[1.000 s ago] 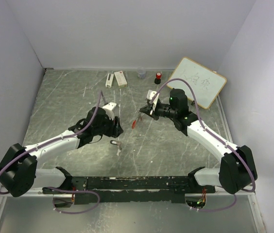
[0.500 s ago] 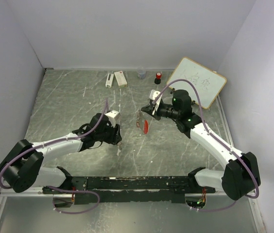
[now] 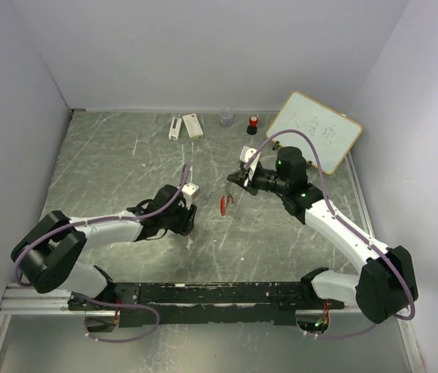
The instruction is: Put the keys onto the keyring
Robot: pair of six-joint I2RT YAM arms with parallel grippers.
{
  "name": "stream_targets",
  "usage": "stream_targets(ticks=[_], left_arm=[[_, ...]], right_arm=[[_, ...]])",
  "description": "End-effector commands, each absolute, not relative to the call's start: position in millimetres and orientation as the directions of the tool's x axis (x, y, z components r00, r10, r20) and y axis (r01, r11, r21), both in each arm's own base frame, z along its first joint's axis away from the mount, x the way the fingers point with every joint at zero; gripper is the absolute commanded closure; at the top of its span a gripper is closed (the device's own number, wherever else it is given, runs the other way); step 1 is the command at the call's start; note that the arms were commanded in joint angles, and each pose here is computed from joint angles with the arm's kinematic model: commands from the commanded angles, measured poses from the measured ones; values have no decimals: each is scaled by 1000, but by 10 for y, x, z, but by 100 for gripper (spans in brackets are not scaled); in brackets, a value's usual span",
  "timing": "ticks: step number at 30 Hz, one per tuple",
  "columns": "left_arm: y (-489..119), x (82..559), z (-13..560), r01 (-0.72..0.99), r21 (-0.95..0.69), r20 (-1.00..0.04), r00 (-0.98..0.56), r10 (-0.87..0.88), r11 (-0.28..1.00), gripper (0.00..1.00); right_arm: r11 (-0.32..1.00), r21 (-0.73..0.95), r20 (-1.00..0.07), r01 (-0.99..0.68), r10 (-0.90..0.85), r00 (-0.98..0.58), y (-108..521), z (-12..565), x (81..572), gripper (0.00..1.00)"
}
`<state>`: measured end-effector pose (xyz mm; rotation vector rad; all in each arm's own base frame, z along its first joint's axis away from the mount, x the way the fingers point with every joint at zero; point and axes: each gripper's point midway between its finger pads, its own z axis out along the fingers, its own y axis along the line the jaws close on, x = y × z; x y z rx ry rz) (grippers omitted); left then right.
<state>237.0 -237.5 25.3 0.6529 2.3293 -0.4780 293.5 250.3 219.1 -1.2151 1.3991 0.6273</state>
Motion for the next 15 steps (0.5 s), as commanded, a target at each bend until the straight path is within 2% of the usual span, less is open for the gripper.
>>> stream_targets(ticks=[1,6,10,15], left_arm=[[-2478,2497,343,594,-108,-717,-602,352,797,46],[-2459,2496,276,590,-71,-703,-601,379,804,48],[-2438,2490,195,588,-43,-679,-610,408,807,59],[-2486,2495,200,600,-38,-682,-600,418,799,67]], right_arm=[[347,-276,-937,-896,-305,171,2464,2269,2943,100],[351,-274,-938,-896,-304,168,2460,2257,2950,100],[356,-275,-938,-893,-303,169,2455,2258,2952,100],[359,-273,-938,-892,-304,165,2451,2253,2954,100]])
